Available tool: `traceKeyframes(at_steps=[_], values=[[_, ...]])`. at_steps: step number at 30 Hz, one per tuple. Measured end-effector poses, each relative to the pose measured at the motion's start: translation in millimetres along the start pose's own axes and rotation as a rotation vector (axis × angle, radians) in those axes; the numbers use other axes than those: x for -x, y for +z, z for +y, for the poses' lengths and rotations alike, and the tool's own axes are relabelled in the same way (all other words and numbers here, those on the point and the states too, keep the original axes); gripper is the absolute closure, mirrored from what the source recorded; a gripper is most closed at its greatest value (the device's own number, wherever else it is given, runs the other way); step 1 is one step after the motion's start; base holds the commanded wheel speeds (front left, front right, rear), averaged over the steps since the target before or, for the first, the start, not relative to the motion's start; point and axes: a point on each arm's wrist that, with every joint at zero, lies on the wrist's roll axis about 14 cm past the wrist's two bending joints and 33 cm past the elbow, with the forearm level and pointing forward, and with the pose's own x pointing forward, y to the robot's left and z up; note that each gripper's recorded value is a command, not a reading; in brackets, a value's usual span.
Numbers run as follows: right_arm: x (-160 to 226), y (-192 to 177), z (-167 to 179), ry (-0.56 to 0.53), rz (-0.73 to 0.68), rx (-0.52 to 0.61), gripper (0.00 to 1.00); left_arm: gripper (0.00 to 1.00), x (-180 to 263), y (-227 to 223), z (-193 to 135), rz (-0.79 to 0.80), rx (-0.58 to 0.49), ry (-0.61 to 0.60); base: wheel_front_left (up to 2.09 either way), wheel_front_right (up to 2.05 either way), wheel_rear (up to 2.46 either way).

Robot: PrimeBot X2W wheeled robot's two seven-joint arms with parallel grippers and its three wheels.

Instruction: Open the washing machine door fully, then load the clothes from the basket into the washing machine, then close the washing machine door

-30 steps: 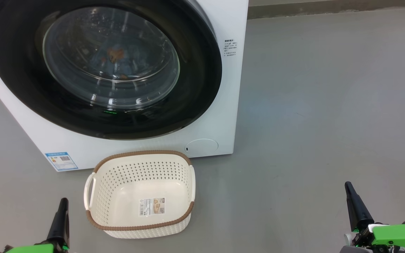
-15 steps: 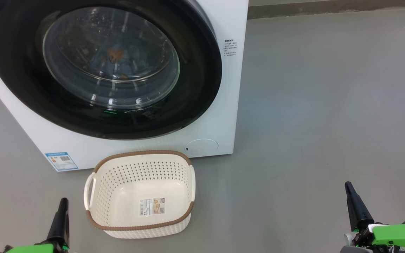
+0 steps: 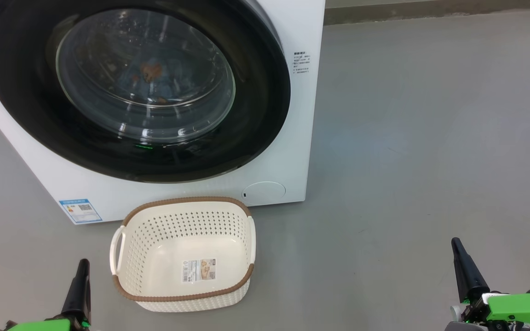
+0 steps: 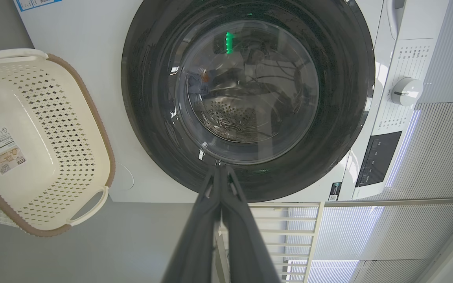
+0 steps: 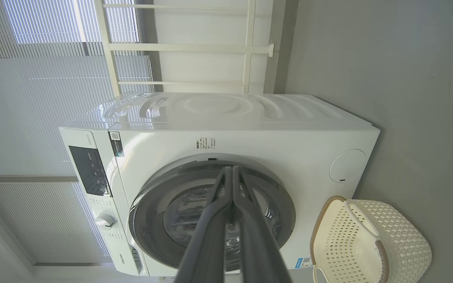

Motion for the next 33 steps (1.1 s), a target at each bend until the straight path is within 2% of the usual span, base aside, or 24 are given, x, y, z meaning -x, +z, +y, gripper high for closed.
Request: traceKeyframes(at_steps=[33], values=[[0.0,0.2,0.0,0.0,0.0,0.0,1.0,1.0,0.0,0.0,-0.1,0.0,0.0,0.0,0.0,0.0,0.0]])
